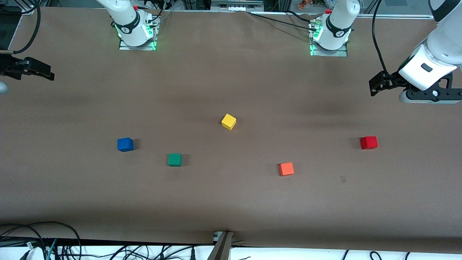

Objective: Pass red block to right arm, stack on blue
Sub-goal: 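Move the left gripper toward the red cube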

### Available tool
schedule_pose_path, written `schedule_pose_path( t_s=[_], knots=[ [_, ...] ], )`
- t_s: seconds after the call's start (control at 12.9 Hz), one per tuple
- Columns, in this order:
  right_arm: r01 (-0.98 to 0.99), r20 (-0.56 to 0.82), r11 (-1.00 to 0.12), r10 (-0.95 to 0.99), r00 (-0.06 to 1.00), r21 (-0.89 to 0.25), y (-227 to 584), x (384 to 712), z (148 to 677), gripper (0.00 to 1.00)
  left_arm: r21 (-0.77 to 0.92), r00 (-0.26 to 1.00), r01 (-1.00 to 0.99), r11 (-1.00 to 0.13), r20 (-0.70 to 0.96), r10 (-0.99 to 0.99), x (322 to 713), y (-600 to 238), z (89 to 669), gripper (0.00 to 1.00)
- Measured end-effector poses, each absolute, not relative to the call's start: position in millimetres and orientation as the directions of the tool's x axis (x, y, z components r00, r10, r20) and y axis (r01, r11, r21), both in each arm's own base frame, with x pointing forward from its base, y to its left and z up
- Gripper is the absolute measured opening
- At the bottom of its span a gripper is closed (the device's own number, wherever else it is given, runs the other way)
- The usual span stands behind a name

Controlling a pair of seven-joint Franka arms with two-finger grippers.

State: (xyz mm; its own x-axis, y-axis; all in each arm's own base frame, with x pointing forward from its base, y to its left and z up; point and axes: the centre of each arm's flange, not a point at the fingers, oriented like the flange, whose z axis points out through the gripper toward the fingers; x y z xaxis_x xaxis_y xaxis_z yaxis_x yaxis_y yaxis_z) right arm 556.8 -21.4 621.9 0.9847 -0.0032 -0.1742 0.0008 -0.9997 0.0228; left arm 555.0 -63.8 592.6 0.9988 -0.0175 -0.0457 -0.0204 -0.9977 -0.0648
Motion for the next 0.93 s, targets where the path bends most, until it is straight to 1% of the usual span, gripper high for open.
schedule_pose_path(
  t_s=[0.78, 0.93],
  knots=[
    [-0.003, -0.174, -1.0, -0.006, 0.985, 0.023, -23.2, 556.7, 621.9, 1.0, -0.064, 0.998, -0.019, -0.998, -0.069, -0.014, 552.7, -63.1, 590.6, 1.0],
    [-0.003, -0.174, -1.0, -0.007, 0.985, 0.023, -23.5, 556.7, 621.9, 1.0, -0.033, 0.997, -0.016, -0.999, -0.073, -0.014, 553.6, -65.9, 589.6, 1.0]
  ],
)
